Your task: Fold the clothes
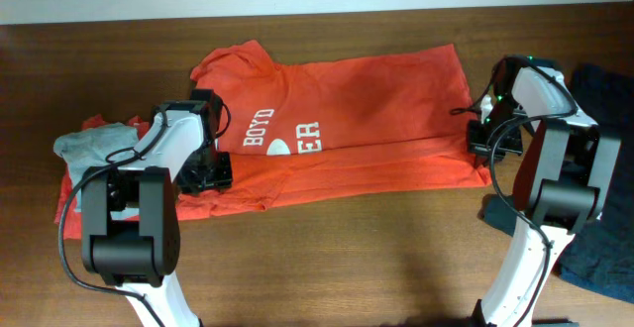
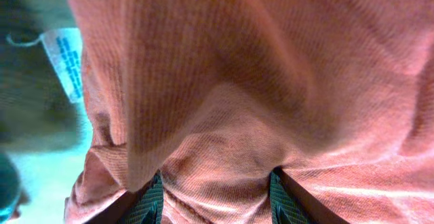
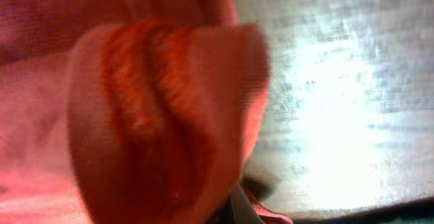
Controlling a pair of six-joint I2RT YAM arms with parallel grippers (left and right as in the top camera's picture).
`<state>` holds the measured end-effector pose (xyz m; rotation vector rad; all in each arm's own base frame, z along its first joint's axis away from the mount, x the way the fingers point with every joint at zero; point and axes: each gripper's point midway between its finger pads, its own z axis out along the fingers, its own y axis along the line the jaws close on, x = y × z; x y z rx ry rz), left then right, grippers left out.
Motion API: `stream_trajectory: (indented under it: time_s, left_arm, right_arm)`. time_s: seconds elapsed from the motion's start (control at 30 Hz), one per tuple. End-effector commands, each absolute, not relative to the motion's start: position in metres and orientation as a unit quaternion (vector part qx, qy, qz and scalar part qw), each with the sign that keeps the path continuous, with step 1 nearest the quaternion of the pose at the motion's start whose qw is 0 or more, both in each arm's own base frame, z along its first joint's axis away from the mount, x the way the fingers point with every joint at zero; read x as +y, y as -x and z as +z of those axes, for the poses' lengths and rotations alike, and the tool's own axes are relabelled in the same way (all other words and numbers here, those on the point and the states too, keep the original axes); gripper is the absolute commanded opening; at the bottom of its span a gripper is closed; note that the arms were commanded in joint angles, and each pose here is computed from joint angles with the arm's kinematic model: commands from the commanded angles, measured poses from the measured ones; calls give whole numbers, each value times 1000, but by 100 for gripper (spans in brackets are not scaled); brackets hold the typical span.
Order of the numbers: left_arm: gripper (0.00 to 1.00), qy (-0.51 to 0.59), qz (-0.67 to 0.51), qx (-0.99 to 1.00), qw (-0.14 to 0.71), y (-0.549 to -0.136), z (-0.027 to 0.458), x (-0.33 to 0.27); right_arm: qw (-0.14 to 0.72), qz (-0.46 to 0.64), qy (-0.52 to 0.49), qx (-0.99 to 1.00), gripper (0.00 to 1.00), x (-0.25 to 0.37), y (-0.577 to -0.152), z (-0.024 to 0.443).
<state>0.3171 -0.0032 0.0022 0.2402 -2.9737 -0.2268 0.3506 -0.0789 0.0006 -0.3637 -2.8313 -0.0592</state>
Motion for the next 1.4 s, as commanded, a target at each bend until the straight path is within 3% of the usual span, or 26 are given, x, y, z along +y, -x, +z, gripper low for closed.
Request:
stream_trajectory:
  time_s: [0.0,0.37,0.63,1.0,1.07,1.1,1.27,1.37]
  left_arm:
    - [50,-73,-145,-979,125,-293,-17,28]
    - [51,-81,-143,-979,123,-294,-16,32]
    - [51,-85,-124,-987,61,-312,14,26]
    - [69,-47,-86,-992,-77,-336,89,-3]
    - [81,-48,-81,-990,-108,-341,104,-6]
    - [99,-50,-78,-988,-127,-345,113,-6]
    - [99,8,-23,-968,-250,-391,153,-22]
    - [99,9,19,-954,-298,-421,169,-24]
  right_arm:
    - [182,9,149,-972,4,-103,-329,-7]
    - [231,2,159,-960,5,-99,-307,3]
    - [180,-22,154,-971,23,-94,-325,14]
    - [13,-12,156,-988,43,-101,-364,98]
    - [-14,-22,149,-988,46,-98,-370,111]
    - [-35,-39,135,-989,49,-93,-376,119]
    - [-138,-106,86,-981,74,-72,-407,155]
    - [-162,-116,81,-977,78,-69,-416,162]
